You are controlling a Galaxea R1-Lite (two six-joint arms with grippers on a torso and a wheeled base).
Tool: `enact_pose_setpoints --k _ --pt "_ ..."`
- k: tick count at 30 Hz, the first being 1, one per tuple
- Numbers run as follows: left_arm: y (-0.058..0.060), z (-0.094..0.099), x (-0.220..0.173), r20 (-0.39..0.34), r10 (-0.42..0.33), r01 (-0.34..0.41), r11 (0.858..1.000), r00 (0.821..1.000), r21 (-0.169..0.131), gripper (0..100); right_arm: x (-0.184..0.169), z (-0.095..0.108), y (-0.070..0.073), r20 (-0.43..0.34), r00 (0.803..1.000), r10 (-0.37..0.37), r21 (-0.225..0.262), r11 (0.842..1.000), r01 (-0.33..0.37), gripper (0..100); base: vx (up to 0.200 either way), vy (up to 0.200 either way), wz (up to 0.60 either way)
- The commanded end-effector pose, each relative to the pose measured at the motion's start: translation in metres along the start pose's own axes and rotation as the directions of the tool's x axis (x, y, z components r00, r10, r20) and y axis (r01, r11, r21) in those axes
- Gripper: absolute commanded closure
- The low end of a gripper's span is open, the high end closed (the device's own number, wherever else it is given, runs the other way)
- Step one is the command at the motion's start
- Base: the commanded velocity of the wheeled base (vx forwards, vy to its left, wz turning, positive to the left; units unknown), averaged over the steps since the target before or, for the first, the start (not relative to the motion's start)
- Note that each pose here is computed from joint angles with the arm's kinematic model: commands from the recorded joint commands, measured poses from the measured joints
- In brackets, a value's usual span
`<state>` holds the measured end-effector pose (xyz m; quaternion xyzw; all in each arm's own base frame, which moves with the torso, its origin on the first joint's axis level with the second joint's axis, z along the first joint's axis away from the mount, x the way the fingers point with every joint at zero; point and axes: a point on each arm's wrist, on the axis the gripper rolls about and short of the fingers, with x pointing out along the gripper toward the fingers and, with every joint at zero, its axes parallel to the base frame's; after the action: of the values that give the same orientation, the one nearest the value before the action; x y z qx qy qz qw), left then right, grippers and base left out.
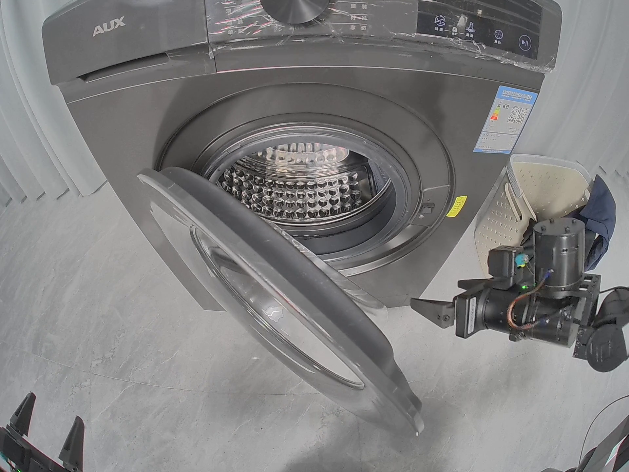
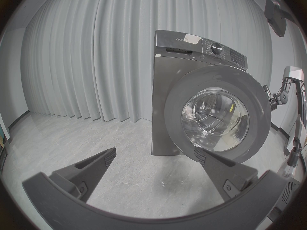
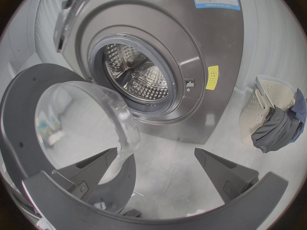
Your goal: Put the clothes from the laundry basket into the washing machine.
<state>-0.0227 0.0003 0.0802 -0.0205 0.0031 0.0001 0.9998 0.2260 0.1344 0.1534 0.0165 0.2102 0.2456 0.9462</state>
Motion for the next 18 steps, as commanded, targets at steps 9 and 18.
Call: enact_pose_setpoints --k 9,18 --pt "0.000 -0.004 0.000 0.000 0.000 0.000 1.000 1.000 0.000 0 0.053 0.001 0.012 -0.045 0.999 0.007 -0.015 1.000 -0.008 0 0.000 0.000 0.00" --pt "0.000 -0.004 0.000 -0.001 0.000 0.000 1.000 1.000 0.000 0 0.042 -0.012 0.041 -0.082 0.992 0.096 -0.039 0.994 -0.099 0 0.000 0.000 0.00"
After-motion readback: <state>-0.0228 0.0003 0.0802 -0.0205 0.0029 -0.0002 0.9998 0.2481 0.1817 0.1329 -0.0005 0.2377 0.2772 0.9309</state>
